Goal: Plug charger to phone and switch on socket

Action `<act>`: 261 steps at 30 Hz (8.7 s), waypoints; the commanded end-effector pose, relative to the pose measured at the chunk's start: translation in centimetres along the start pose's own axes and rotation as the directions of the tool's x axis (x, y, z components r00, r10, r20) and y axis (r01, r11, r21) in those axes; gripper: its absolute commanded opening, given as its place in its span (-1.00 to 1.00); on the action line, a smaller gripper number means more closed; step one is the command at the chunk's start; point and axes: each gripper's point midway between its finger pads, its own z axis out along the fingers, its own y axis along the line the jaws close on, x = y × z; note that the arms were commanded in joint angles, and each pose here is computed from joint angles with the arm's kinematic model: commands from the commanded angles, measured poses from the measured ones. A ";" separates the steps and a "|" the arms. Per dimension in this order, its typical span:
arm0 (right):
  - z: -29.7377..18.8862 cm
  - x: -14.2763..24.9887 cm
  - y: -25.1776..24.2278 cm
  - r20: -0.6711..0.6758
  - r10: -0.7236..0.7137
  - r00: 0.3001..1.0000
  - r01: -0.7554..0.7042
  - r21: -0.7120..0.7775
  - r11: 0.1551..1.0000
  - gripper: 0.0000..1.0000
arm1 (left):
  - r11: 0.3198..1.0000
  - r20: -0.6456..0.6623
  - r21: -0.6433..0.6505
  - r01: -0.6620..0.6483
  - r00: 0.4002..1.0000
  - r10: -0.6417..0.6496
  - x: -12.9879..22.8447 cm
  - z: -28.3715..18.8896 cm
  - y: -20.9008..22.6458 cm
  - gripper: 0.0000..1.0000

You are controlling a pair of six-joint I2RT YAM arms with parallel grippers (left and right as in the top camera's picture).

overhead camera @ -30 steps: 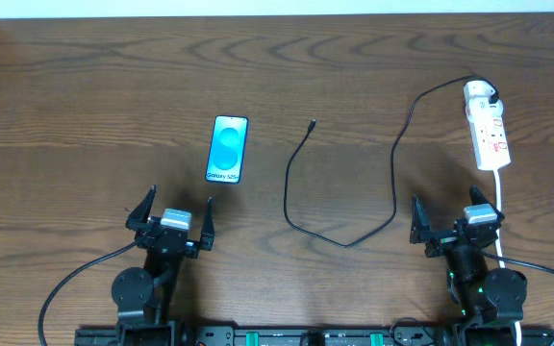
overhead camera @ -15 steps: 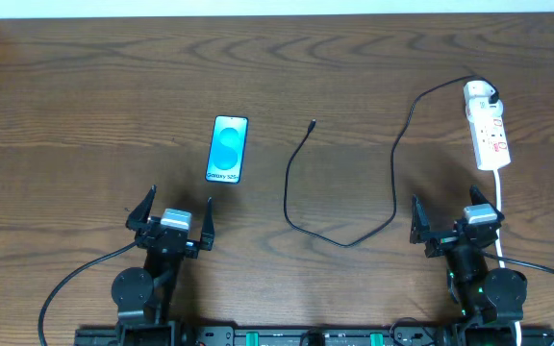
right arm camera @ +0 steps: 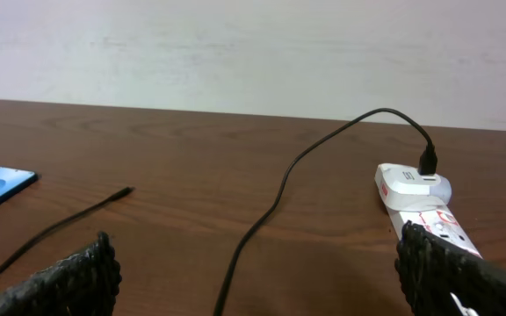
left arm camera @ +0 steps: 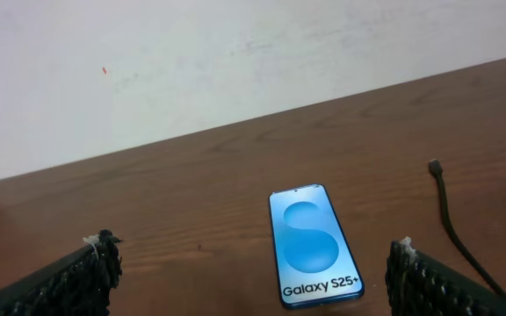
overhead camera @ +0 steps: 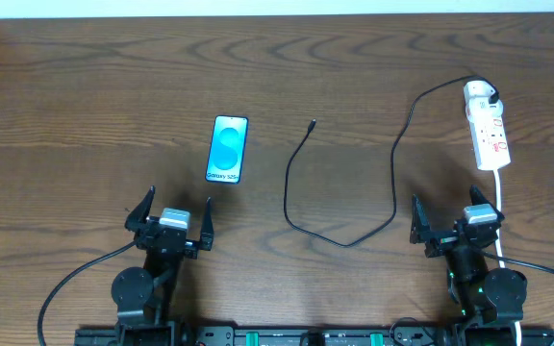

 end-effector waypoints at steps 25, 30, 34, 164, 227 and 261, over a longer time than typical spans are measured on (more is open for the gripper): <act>0.0 0.0 -0.1 0.001 -0.008 1.000 0.008 0.007 1.000 0.99 | 0.990 -0.202 0.031 0.138 0.971 -0.129 -7.0 3.4 2.1 0.96; 0.0 0.0 -0.1 0.001 -0.008 1.000 0.008 0.007 1.000 0.98 | 0.972 -0.321 0.099 0.213 0.931 -0.171 -7.4 5.5 1.4 0.96; 0.0 0.0 -0.1 0.001 -0.008 1.000 0.008 0.008 1.000 0.98 | 0.960 -0.426 0.103 0.261 0.884 -0.195 -7.3 6.8 1.5 0.96; 0.0 0.0 -0.1 0.001 -0.008 1.000 0.008 0.008 1.000 0.98 | 0.952 -0.981 -0.027 0.303 0.174 -0.083 15.3 18.1 -6.4 0.96; 0.0 0.0 -0.1 0.001 -0.008 1.000 0.008 0.007 1.000 0.99 | 0.982 -0.986 -0.095 0.165 0.122 -0.116 17.1 16.2 -5.6 0.77; 0.0 0.0 -0.1 0.001 -0.008 1.000 0.008 0.008 1.000 0.99 | 0.980 -0.975 -0.096 0.174 0.180 -0.127 16.9 17.7 -5.6 0.97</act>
